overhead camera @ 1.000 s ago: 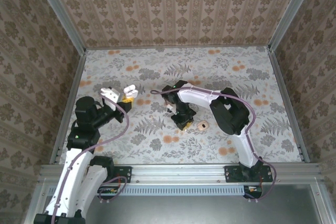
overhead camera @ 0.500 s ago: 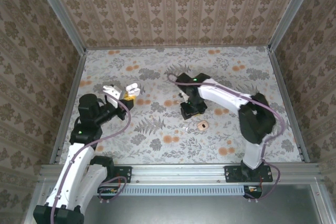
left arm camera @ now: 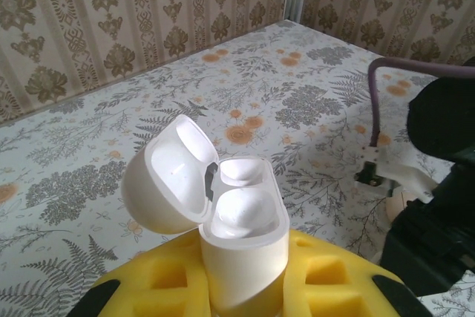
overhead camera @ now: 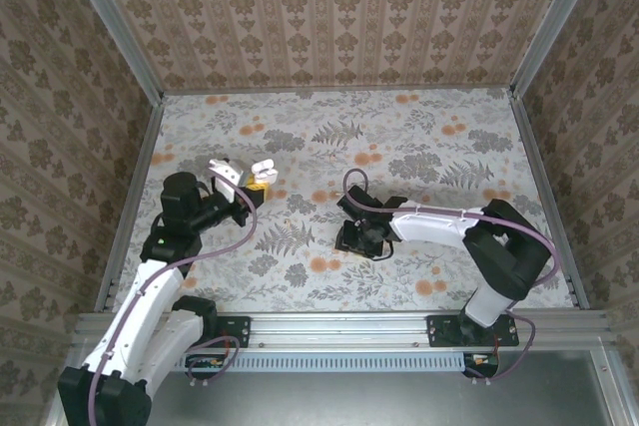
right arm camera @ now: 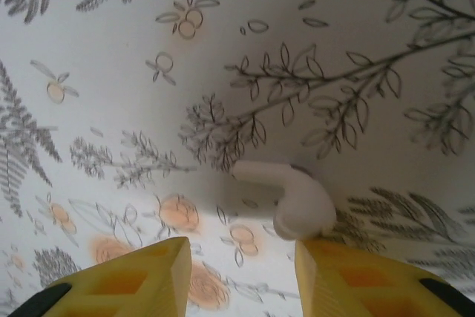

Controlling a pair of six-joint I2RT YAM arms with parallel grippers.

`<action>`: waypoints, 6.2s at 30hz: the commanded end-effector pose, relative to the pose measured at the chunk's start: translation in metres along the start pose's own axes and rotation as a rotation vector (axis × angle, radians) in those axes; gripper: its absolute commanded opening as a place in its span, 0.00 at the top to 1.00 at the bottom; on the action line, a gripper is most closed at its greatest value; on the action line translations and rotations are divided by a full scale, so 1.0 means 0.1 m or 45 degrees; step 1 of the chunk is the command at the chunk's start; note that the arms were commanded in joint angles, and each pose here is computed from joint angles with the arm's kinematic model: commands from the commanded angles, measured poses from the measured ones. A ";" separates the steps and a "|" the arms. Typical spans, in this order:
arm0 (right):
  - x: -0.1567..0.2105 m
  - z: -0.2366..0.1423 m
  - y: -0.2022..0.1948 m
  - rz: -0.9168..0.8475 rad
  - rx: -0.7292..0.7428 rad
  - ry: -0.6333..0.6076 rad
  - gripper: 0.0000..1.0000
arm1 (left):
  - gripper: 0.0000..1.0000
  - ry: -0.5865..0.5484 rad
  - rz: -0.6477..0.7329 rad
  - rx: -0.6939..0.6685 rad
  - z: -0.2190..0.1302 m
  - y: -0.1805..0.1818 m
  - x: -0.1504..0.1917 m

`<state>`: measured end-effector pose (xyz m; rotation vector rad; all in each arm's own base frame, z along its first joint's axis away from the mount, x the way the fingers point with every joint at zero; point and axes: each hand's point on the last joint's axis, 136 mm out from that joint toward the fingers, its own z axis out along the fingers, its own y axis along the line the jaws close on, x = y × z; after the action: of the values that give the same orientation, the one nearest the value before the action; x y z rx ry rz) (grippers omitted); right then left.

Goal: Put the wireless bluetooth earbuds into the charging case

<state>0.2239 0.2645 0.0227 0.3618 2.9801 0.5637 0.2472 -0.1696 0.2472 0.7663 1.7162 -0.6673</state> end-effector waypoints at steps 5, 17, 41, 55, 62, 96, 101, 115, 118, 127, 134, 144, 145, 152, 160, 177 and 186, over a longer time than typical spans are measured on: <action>-0.16 -0.08 0.05 0.095 -0.011 -0.108 0.62 | 1.00 -0.054 0.056 0.004 -0.02 -0.05 -0.15; -0.20 -0.22 -0.16 0.066 0.098 -0.182 0.63 | 1.00 -0.049 0.075 0.019 0.04 -0.04 -0.16; -0.32 -0.08 -0.16 -0.032 0.156 -0.173 0.72 | 1.00 -0.050 0.100 0.032 0.02 -0.09 -0.19; -0.30 0.05 -0.18 -0.066 0.199 -0.112 0.75 | 1.00 -0.041 0.113 0.018 -0.04 -0.12 -0.14; -0.28 0.09 -0.17 -0.103 0.222 -0.076 0.77 | 1.00 -0.040 0.117 0.015 -0.01 -0.10 -0.15; -0.58 -1.20 0.45 -0.612 0.051 -0.524 0.94 | 1.00 -0.144 0.110 0.409 0.22 -0.53 -0.12; -0.61 -1.57 0.60 -0.694 -0.037 -0.635 0.95 | 1.00 -0.157 0.137 0.471 0.29 -0.65 -0.12; -0.54 -2.46 0.97 -1.145 -0.169 -0.879 0.98 | 1.00 -0.144 0.183 0.644 0.44 -0.94 -0.14; -0.51 -2.53 1.04 -1.247 -0.142 -0.908 0.98 | 1.00 -0.141 0.182 0.654 0.46 -0.96 -0.15; -0.46 -2.58 1.33 -1.339 -0.165 -0.988 0.98 | 1.00 -0.145 0.159 0.647 0.48 -1.01 -0.24; -0.37 -2.56 1.52 -1.382 -0.217 -1.024 0.98 | 1.00 -0.161 0.151 0.625 0.50 -1.01 -0.25; -0.33 -2.45 1.65 -1.411 -0.200 -1.050 0.99 | 1.00 -0.185 0.134 0.596 0.51 -0.99 -0.30; -0.34 -2.46 1.66 -1.406 -0.197 -1.061 0.99 | 1.00 -0.184 0.132 0.594 0.52 -0.99 -0.29; -0.42 -2.48 1.65 -1.347 -0.176 -1.135 0.99 | 1.00 -0.181 0.120 0.594 0.52 -1.00 -0.29; -0.45 -2.43 1.65 -1.303 -0.187 -1.156 0.98 | 1.00 -0.194 0.100 0.569 0.54 -0.97 -0.31; -0.61 -2.22 1.46 -1.049 -0.231 -1.041 0.96 | 1.00 -0.136 0.034 0.414 0.66 -0.75 -0.15; -0.70 -2.08 0.67 -0.597 -0.090 -0.799 0.75 | 1.00 -0.075 0.046 0.328 0.68 -0.61 0.01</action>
<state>0.2976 0.2659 0.2620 -0.3122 2.1607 0.4019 0.2376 -0.2657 0.2408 0.9448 1.5549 -0.9369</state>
